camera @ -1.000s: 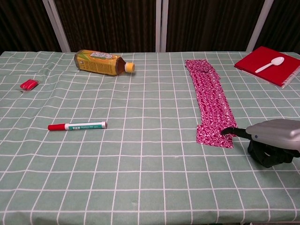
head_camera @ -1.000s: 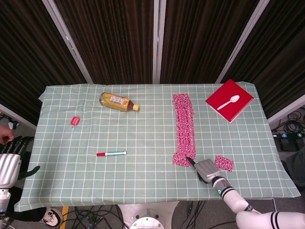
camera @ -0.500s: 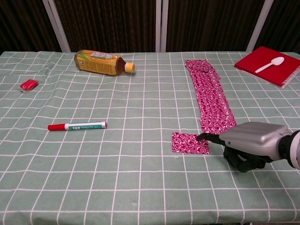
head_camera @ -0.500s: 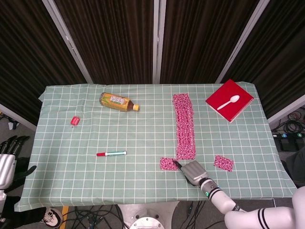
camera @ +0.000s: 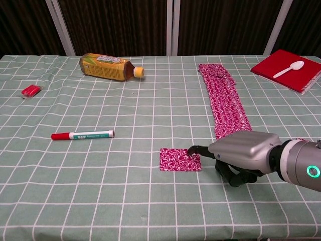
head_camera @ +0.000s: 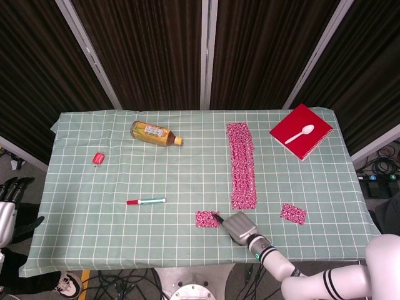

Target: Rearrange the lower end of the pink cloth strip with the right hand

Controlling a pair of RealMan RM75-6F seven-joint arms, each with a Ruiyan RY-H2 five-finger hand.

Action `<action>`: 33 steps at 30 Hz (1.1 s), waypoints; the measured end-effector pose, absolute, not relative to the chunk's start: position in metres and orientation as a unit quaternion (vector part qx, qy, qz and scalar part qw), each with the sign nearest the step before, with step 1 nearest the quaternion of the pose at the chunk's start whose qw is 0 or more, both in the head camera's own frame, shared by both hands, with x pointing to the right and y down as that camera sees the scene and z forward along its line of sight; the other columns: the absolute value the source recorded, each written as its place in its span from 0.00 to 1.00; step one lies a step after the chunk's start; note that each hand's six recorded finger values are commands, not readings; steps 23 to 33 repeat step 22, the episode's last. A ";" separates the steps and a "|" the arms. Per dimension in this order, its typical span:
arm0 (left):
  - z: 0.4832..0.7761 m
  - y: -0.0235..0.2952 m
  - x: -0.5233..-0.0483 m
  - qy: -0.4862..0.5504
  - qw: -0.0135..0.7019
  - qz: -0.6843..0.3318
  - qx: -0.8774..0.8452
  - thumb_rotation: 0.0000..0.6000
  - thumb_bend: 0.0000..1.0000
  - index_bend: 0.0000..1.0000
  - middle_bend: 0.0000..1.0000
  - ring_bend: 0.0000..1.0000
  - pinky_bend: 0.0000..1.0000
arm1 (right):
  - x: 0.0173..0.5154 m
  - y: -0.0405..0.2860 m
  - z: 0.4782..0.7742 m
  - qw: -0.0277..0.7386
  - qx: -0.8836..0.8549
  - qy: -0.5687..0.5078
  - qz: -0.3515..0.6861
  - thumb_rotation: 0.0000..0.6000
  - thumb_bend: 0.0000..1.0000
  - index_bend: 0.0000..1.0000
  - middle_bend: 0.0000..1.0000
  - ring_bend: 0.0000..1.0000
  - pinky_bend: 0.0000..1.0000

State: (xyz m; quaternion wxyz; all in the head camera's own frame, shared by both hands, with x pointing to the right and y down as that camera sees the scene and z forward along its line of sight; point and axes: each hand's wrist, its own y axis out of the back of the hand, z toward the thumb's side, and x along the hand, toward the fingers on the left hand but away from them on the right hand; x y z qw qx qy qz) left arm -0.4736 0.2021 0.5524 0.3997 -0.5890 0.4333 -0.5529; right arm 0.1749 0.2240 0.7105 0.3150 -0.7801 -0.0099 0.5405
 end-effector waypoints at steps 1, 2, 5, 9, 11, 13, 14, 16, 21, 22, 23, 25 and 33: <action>0.552 0.202 -0.474 0.433 0.400 -0.553 -0.589 1.00 0.10 0.15 0.16 0.10 0.19 | 0.176 0.221 0.708 0.319 -0.779 -0.016 0.541 1.00 1.00 0.01 0.92 0.82 0.74; 0.552 0.202 -0.474 0.433 0.400 -0.553 -0.589 1.00 0.10 0.15 0.16 0.10 0.19 | 0.177 0.219 0.705 0.322 -0.777 -0.021 0.541 1.00 1.00 0.01 0.92 0.82 0.74; 0.552 0.202 -0.474 0.433 0.399 -0.553 -0.589 1.00 0.10 0.15 0.16 0.10 0.19 | 0.184 0.206 0.694 0.343 -0.766 -0.050 0.541 1.00 1.00 0.02 0.92 0.82 0.74; 0.554 0.201 -0.471 0.432 0.399 -0.552 -0.591 1.00 0.10 0.15 0.16 0.10 0.19 | 0.201 0.185 0.670 0.383 -0.744 -0.106 0.537 1.00 0.99 0.08 0.92 0.82 0.74; 0.554 0.200 -0.469 0.431 0.400 -0.552 -0.592 1.00 0.10 0.15 0.16 0.10 0.19 | 0.215 0.174 0.654 0.408 -0.729 -0.144 0.530 1.00 0.92 0.12 0.92 0.82 0.74; 0.555 0.200 -0.467 0.429 0.400 -0.551 -0.593 1.00 0.10 0.15 0.16 0.10 0.19 | 0.232 0.163 0.635 0.431 -0.712 -0.192 0.520 1.00 0.77 0.16 0.89 0.78 0.72; 0.555 0.200 -0.466 0.428 0.400 -0.551 -0.594 1.00 0.10 0.15 0.16 0.10 0.19 | 0.240 0.158 0.626 0.440 -0.704 -0.214 0.515 1.00 0.70 0.16 0.82 0.72 0.67; 0.556 0.199 -0.465 0.427 0.401 -0.551 -0.595 1.00 0.10 0.15 0.16 0.10 0.19 | 0.266 0.150 0.606 0.459 -0.681 -0.268 0.503 1.00 0.56 0.17 0.60 0.49 0.51; 0.558 0.198 -0.461 0.421 0.401 -0.551 -0.598 1.00 0.09 0.15 0.16 0.10 0.19 | 0.349 0.147 0.575 0.496 -0.599 -0.335 0.533 1.00 0.15 0.03 0.03 0.00 0.01; 0.559 0.198 -0.460 0.420 0.402 -0.551 -0.599 1.00 0.10 0.15 0.16 0.10 0.19 | 0.362 0.148 0.573 0.497 -0.585 -0.338 0.544 1.00 0.11 0.01 0.00 0.00 0.00; 0.559 0.198 -0.460 0.420 0.402 -0.551 -0.599 1.00 0.10 0.15 0.16 0.10 0.19 | 0.362 0.148 0.573 0.497 -0.585 -0.338 0.544 1.00 0.11 0.01 0.00 0.00 0.00; 0.559 0.198 -0.460 0.420 0.402 -0.551 -0.599 1.00 0.10 0.15 0.16 0.10 0.19 | 0.362 0.148 0.573 0.497 -0.585 -0.338 0.544 1.00 0.11 0.01 0.00 0.00 0.00; 0.559 0.198 -0.460 0.420 0.402 -0.551 -0.599 1.00 0.10 0.15 0.16 0.10 0.19 | 0.362 0.148 0.573 0.497 -0.585 -0.338 0.544 1.00 0.11 0.01 0.00 0.00 0.00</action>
